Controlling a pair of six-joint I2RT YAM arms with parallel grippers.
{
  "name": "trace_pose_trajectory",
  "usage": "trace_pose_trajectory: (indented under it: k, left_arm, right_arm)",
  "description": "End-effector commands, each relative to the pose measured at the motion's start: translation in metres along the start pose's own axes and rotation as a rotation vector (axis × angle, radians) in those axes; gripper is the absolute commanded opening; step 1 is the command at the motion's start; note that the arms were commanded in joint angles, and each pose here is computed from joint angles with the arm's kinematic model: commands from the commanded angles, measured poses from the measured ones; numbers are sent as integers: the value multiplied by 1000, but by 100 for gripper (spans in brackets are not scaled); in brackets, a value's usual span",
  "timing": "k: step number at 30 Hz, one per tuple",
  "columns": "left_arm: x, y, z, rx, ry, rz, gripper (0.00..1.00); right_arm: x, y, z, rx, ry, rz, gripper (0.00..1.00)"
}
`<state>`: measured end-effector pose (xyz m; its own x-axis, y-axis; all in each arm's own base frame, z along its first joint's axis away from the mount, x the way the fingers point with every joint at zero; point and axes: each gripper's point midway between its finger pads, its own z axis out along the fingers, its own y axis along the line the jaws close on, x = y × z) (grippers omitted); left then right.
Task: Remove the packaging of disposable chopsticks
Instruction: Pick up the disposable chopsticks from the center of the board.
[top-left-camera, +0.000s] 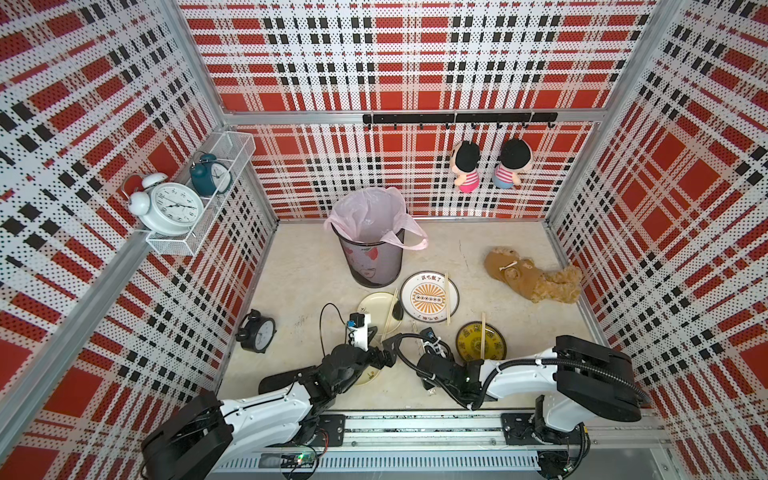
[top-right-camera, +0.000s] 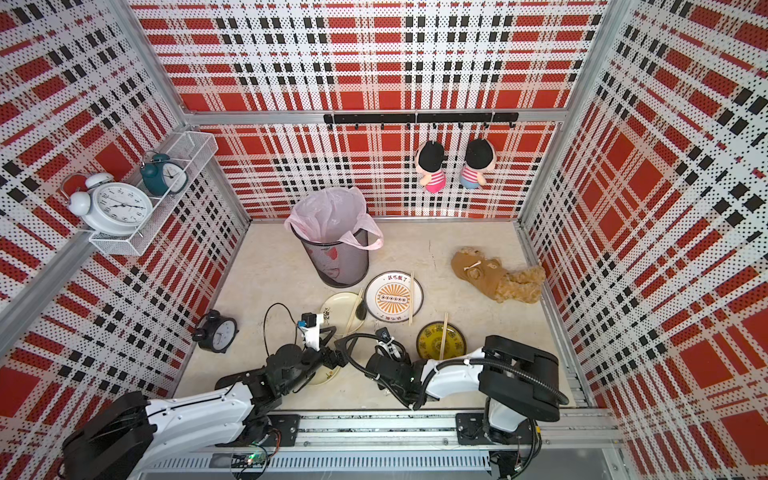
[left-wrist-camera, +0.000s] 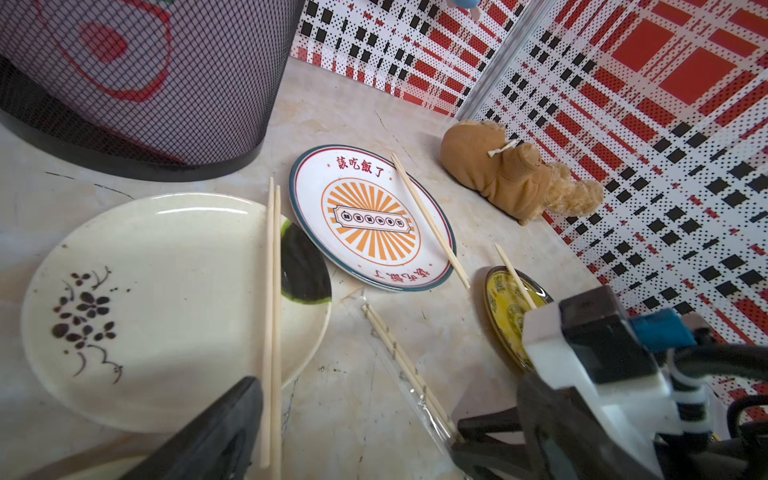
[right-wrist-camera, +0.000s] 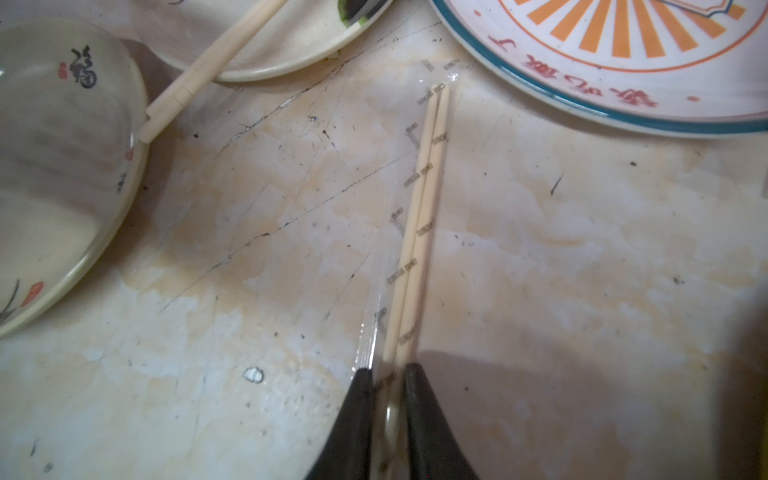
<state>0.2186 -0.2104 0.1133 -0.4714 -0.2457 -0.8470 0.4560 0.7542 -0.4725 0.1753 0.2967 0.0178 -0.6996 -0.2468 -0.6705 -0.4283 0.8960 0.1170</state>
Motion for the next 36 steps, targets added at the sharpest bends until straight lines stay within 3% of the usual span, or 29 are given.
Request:
trace_pose_trajectory:
  k: [1, 13, 18, 21, 24, 36]
  left_arm:
    - [-12, -12, 1, 42, -36, -2, 98]
    - [-6, -33, 7, 105, -12, 6, 98]
    - [-5, -34, 8, 110, -11, 8, 98]
    - [-5, -50, 4, 214, -7, -3, 98]
    - [-5, -63, 1, 305, 3, -32, 98]
    - [-10, -70, -2, 359, 6, -25, 98]
  right_arm:
    - [22, -12, 2, 21, 84, -65, 14]
    - [29, -14, 0, 34, 151, -86, 24]
    - [46, -30, 6, 125, 214, -98, 15]
    - [44, -28, 5, 117, 209, -97, 11]
    - [34, -23, 2, 92, 176, -94, 10]
    - [-12, -12, -11, -161, -36, -44, 7]
